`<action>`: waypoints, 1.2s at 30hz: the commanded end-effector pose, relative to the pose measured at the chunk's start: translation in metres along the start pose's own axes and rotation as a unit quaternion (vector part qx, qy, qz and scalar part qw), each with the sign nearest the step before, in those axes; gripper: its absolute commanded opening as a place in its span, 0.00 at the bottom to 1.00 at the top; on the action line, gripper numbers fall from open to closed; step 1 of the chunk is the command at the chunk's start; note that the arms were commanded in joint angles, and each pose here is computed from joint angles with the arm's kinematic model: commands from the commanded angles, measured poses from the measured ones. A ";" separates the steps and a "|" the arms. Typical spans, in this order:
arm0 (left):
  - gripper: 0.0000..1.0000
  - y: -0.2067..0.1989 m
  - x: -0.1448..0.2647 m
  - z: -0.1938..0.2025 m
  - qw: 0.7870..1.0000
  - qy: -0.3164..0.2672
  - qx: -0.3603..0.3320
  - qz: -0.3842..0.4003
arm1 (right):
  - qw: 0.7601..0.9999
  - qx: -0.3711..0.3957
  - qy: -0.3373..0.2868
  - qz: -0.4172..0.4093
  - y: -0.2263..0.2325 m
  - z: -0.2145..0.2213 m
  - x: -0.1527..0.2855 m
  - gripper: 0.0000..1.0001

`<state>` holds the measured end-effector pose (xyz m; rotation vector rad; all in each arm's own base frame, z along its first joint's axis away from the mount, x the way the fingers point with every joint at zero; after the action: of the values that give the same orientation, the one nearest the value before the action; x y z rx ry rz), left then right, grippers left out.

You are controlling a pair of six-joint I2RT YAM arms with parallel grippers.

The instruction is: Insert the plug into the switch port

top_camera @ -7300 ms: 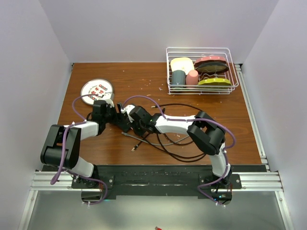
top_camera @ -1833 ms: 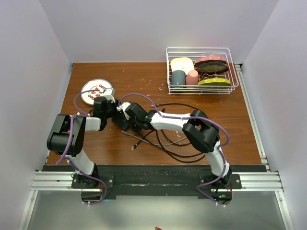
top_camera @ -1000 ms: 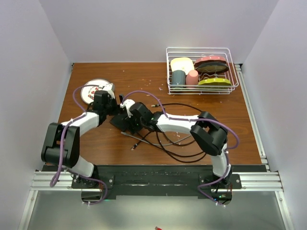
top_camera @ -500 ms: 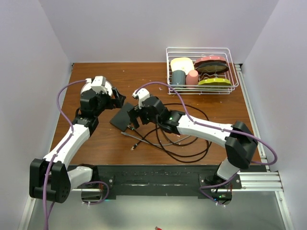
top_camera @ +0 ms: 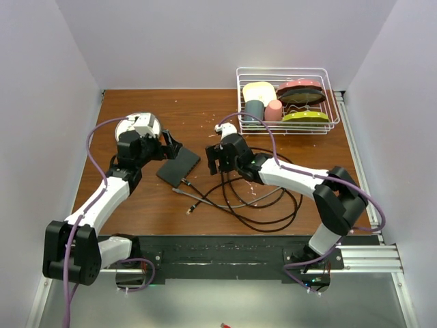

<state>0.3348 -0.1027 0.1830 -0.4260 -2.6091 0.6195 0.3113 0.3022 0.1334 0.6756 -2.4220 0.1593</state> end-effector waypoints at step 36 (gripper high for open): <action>1.00 -0.015 0.010 -0.002 0.999 -0.019 -0.001 0.048 | 0.997 0.053 0.004 -0.054 0.017 0.007 -0.016 0.00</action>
<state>0.3271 -0.1070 0.1763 -0.4733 -2.5827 0.6253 0.3120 0.3068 0.0692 0.6332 -2.2994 0.2592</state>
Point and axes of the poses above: each gripper's point midway between its finger pads, its own x axis back along the fingers, its own y axis along the line the jaws close on, z = x × y, the point moved 3 cm from there along x, back along the fingers, and after that the axes turned 8 degrees about x, right-handed, at the moved point
